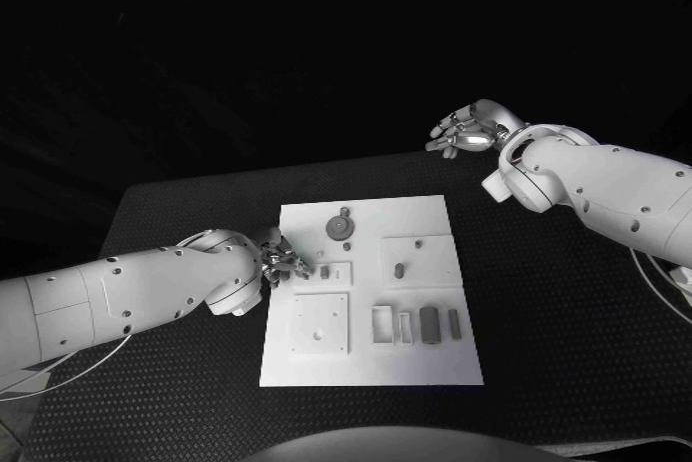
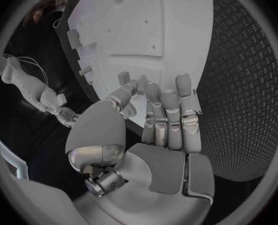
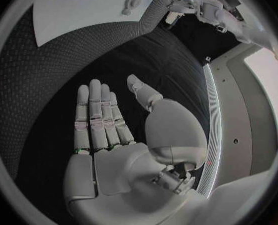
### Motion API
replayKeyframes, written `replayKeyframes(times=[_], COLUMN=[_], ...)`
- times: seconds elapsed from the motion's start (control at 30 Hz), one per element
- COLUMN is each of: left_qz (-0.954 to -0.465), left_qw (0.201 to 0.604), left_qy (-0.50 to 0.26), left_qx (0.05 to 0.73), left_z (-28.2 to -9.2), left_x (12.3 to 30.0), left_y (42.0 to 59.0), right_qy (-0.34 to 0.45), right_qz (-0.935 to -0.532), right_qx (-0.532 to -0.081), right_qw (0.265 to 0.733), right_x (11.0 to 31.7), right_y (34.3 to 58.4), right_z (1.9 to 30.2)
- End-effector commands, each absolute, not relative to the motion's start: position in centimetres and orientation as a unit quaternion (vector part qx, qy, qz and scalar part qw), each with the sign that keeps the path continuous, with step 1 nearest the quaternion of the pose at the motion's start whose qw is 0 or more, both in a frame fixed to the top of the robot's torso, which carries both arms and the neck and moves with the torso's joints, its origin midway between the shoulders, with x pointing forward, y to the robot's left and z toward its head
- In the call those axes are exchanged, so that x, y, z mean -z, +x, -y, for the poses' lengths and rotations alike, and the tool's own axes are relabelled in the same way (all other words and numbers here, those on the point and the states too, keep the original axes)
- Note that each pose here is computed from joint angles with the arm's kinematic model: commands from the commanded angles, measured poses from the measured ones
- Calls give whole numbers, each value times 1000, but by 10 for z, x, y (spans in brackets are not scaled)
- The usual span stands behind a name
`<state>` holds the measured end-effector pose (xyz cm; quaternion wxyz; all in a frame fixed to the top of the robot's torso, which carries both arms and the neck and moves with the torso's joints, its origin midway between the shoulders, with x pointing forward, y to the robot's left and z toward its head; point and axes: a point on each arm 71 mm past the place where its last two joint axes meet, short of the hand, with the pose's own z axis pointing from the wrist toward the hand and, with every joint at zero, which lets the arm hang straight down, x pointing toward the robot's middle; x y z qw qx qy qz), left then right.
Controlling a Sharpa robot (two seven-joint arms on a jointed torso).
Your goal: Assemble the parts on the task board
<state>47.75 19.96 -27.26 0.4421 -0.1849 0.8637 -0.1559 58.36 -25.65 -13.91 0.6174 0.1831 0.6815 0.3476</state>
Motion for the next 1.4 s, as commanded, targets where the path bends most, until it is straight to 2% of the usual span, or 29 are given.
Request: replayKeyframes(times=[0.03,1.4], left_qz=[-870,-872], left_qw=[435,450], left_qy=[-179,-142], left_qx=[150,130], left_z=[-199,-197], left_x=[275,273], left_y=[476,472], right_qy=[181,179], right_qz=[-683,-683], right_qx=[-350,-351], right_qw=[615,614], right_x=[139,139], right_y=[583,583], right_z=[256,256])
